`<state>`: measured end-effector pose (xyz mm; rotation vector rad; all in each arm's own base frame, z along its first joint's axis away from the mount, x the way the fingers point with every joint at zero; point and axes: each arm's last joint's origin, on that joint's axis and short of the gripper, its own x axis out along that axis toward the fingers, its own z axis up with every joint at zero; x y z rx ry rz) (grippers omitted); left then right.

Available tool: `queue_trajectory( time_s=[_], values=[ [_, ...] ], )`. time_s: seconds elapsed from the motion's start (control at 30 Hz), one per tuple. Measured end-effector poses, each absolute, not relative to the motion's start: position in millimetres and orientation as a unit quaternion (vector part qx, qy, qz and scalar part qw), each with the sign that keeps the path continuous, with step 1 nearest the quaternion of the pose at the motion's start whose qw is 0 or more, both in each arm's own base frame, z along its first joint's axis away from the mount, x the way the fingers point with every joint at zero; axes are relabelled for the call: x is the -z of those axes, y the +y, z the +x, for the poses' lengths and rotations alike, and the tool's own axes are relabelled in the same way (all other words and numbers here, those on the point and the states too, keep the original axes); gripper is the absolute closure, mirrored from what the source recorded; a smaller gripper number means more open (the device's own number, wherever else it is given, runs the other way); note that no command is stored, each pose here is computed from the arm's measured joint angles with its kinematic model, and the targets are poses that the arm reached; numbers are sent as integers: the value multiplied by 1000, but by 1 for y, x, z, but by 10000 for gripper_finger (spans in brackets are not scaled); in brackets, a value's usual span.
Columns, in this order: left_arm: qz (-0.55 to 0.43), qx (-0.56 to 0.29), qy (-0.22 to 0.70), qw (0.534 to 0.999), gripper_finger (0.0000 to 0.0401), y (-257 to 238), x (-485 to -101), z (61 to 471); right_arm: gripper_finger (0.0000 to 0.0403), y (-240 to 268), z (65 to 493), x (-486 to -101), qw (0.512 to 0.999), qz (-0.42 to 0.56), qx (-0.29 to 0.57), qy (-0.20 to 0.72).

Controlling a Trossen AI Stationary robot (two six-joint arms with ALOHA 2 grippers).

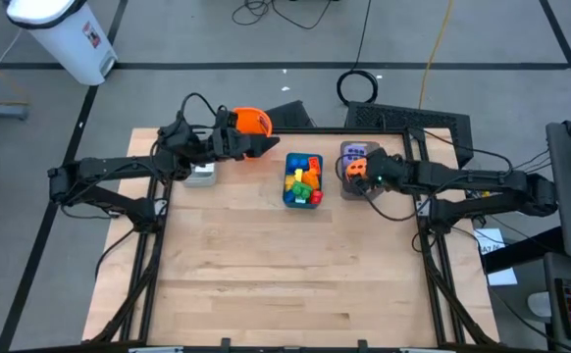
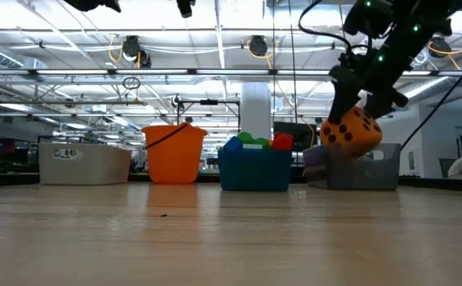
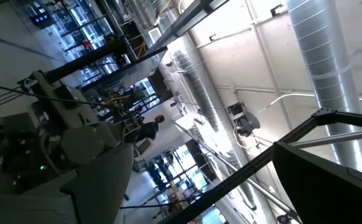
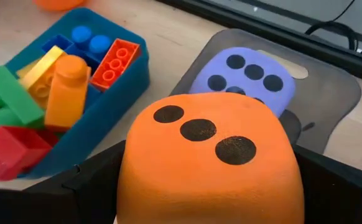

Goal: Pick & Place Toys
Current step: Put the orange dice into the black bin

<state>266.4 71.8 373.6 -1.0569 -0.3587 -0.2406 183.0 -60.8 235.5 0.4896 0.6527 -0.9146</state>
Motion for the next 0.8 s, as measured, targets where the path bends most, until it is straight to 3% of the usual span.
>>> queue_trajectory(
  time_s=[0.53, 0.8],
  values=[
    [-513, 103, -152, 839, 13, 72, -369, 268, 40, -62, 177, -192, 814, 227, 470, 252],
    [-509, 98, -149, 842, 13, 72, -368, 269, 13, -63, 180, -195, 826, 213, 462, 244]
  ],
)
